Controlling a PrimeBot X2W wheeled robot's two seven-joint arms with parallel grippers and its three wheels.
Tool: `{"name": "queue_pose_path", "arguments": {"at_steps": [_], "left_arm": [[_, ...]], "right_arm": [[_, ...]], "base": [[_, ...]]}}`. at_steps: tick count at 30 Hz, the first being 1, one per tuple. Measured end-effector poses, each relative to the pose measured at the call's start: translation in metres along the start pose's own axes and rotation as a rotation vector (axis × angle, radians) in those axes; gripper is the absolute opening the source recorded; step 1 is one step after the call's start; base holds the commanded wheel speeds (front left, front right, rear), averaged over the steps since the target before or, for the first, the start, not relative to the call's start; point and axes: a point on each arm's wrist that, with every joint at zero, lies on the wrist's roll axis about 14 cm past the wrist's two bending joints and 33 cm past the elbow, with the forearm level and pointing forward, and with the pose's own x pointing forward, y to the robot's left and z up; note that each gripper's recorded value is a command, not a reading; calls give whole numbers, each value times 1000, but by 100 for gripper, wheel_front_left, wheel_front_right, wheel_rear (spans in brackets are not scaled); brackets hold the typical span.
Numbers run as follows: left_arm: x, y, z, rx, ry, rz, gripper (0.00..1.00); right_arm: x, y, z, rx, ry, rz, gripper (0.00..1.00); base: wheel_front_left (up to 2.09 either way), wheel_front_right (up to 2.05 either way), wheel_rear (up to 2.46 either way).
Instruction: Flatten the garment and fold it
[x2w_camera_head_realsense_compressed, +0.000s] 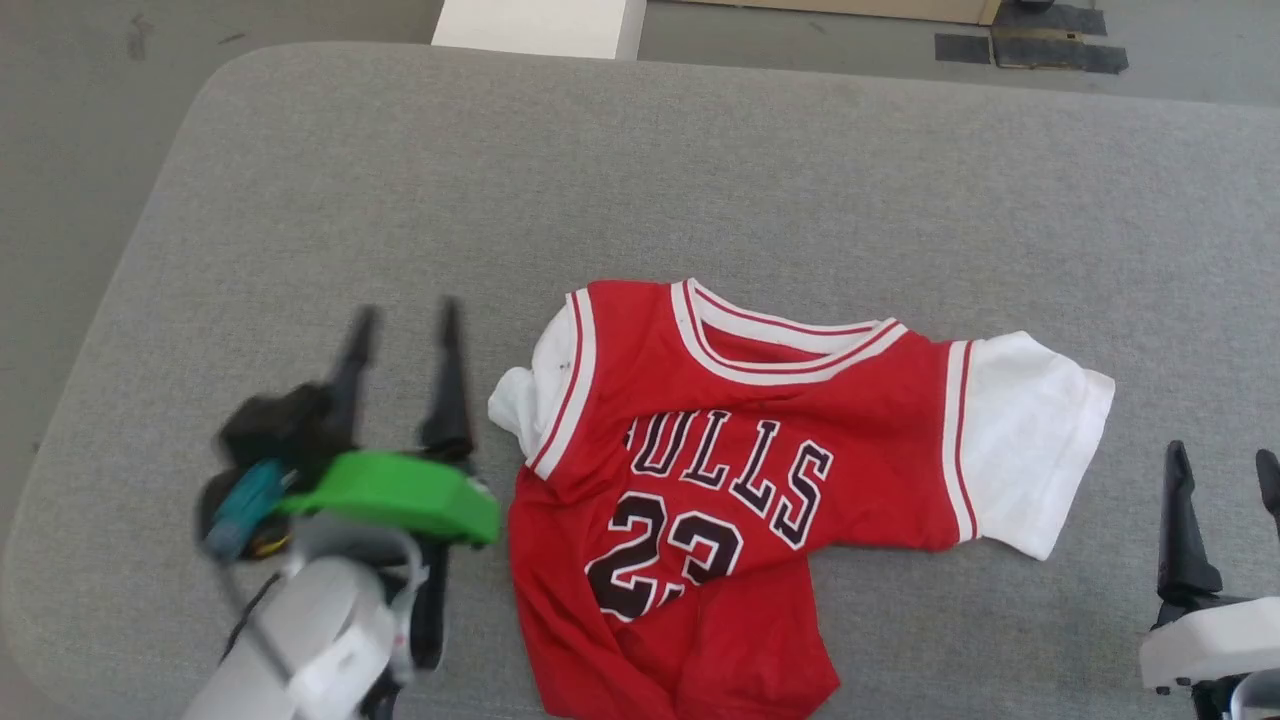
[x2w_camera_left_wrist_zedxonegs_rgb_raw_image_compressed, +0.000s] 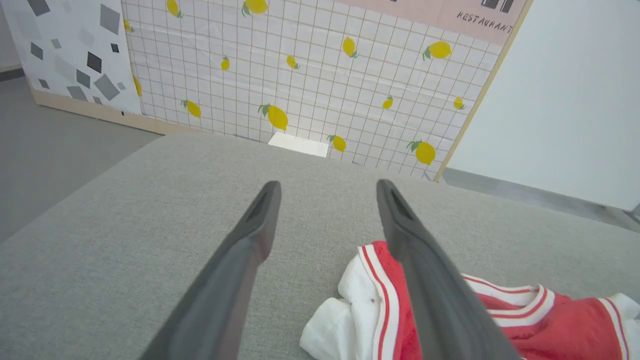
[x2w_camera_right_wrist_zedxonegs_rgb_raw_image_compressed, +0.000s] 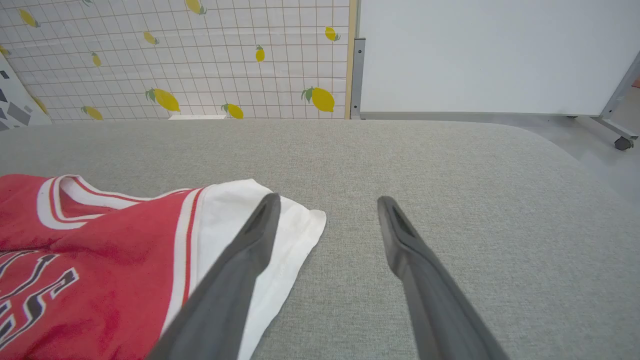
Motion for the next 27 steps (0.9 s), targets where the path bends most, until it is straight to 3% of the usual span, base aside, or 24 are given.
{"name": "queue_pose_path", "arguments": {"at_steps": [3,9,18,23,27], "left_arm": [[-18,9,12,8,-77,47,100],[-63,21,-21,-26,-1,128,100],[-66,27,-17,-15,-38,129,100],[-66,27,-25,-5,-20,116,100],[-64,28,-30,-8,-5,116,100]], "right_arm": [[-2,-2,-5,3,14,-5,100],[-5,-1,-13,17,34,-2,100],[14,39,-6,-14,58,108,100],[32,86,-27,-57,299,237,100],[44,94,-43,-156,448,296,100]], "base": [[0,0,0],[0,0,0],[0,0,0],[0,0,0],[0,0,0]]}}
